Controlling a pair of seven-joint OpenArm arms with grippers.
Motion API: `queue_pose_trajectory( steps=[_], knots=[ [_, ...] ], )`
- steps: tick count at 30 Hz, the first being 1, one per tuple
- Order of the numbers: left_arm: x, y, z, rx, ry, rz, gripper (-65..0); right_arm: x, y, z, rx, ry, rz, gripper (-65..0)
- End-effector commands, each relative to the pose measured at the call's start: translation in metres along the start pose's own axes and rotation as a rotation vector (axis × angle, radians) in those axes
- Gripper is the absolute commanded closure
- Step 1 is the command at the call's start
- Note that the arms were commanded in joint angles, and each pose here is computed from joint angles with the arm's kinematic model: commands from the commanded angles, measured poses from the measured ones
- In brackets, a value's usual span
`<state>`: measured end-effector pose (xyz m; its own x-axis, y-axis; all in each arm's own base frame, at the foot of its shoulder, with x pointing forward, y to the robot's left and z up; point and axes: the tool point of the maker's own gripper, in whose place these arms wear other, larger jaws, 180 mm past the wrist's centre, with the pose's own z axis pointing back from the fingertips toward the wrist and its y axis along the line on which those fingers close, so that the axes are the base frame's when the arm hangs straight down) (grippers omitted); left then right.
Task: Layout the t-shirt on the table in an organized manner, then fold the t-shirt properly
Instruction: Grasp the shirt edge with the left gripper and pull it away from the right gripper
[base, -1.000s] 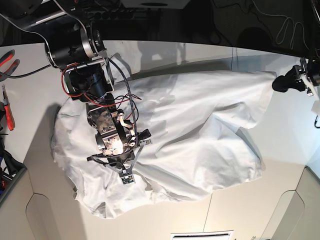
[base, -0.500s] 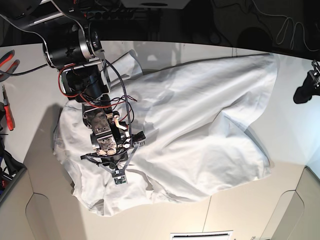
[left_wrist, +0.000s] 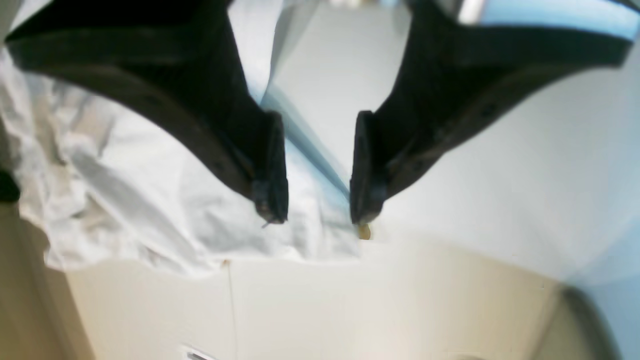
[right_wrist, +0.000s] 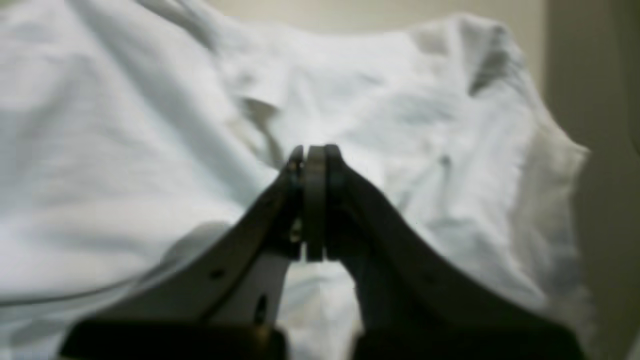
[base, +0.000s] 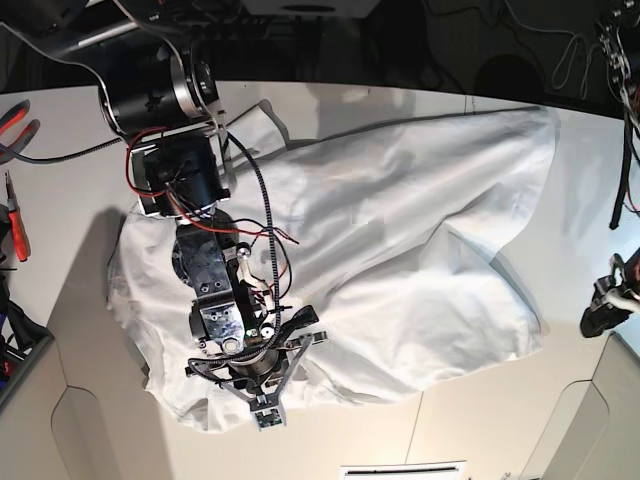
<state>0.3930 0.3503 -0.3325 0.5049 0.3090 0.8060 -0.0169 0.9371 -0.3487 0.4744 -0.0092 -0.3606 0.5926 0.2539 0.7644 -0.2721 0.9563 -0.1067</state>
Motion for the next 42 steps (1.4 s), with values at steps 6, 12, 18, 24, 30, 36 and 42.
queue_pose_trajectory(
  steps=[6,12,18,24,30,36,42],
  knots=[
    [0.001,-0.015,-0.065,0.008,0.047,0.064,-26.1,0.012,0.011,0.003,0.051,-0.035,0.005,0.0],
    [-0.011,-0.023,-0.09,0.032,0.067,0.088,-28.8,-0.03,0.023,0.002,0.073,0.026,-0.007,0.0],
    [-0.017,-0.003,-0.09,0.156,0.119,-0.089,-28.8,-0.06,0.033,0.003,0.093,0.042,-0.018,0.0],
    [-0.038,-0.004,-0.089,0.146,0.14,-0.075,-28.8,-0.063,0.035,0.004,0.096,0.039,-0.02,0.0],
    [-0.055,-0.014,-0.095,0.133,0.141,-0.047,-28.4,-0.063,0.035,0.004,0.096,0.039,-0.021,0.0],
    [-0.032,-0.012,-0.095,0.143,0.048,-0.053,0.0,-0.063,0.035,0.004,0.095,0.04,-0.02,0.0],
    [0.027,-0.005,-0.083,0.158,-0.058,-0.126,0.0,-0.063,0.035,0.004,0.096,0.04,-0.02,0.0]
  ],
)
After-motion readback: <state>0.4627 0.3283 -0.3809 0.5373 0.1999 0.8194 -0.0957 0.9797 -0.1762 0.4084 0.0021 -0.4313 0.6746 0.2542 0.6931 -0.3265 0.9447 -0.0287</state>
